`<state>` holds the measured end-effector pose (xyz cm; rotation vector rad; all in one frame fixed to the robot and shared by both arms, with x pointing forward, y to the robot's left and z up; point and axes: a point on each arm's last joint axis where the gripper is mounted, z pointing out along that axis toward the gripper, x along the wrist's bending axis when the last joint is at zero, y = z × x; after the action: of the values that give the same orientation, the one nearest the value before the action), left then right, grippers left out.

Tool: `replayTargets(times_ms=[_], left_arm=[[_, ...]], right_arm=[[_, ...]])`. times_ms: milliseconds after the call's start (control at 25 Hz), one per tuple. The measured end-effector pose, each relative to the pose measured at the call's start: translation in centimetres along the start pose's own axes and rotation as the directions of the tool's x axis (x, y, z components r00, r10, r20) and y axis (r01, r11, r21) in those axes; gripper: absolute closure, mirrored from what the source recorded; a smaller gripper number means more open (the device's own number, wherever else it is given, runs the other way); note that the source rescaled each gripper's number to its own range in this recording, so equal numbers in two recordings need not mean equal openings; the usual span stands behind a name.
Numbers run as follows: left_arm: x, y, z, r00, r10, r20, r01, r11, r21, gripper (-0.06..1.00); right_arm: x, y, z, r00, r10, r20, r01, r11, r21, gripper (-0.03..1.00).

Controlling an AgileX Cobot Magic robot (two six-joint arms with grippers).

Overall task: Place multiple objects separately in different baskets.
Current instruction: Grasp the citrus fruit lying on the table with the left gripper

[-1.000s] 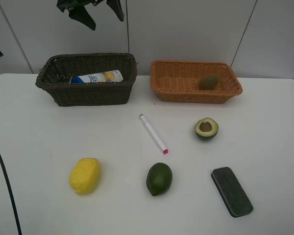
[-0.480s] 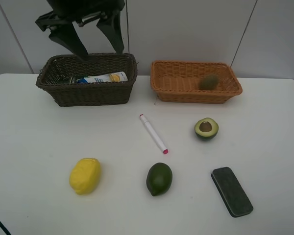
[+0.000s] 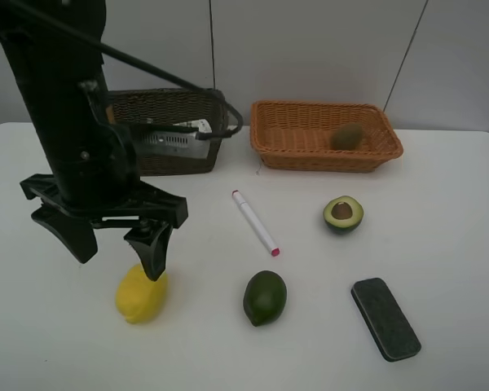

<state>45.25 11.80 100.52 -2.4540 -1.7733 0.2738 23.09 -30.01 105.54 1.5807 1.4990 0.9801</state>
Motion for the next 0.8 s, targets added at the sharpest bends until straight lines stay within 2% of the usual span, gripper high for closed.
replayTargets(times_ms=[120, 240, 440, 680, 800], left_arm=[[0.7, -0.8, 2.1, 0.999, -0.039, -0.025, 0.041, 0.998, 0.048, -0.05], [1.2, -1.0, 4.1, 0.998, -0.059, -0.024, 0.059, 0.998, 0.005, -0.05], [1.8, -0.2, 6.0, 0.998, -0.038, -0.048, 0.033, 0.994, -0.108, -0.05], [1.7, 1.2, 7.8, 0.998, -0.040, -0.043, 0.033, 0.990, -0.140, -0.05], [1.7, 1.7, 9.0, 0.998, -0.043, -0.052, 0.037, 0.992, -0.120, -0.05]], right_arm=[[0.0, 0.0, 0.0, 1.000, 0.000, 0.000, 0.000, 1.000, 0.000, -0.03], [0.0, 0.0, 0.0, 1.000, 0.000, 0.000, 0.000, 1.000, 0.000, -0.03], [0.0, 0.0, 0.0, 1.000, 0.000, 0.000, 0.000, 1.000, 0.000, -0.03], [0.0, 0.0, 0.0, 1.000, 0.000, 0.000, 0.000, 1.000, 0.000, -0.03], [0.0, 0.0, 0.0, 1.000, 0.000, 0.000, 0.000, 1.000, 0.000, -0.03]])
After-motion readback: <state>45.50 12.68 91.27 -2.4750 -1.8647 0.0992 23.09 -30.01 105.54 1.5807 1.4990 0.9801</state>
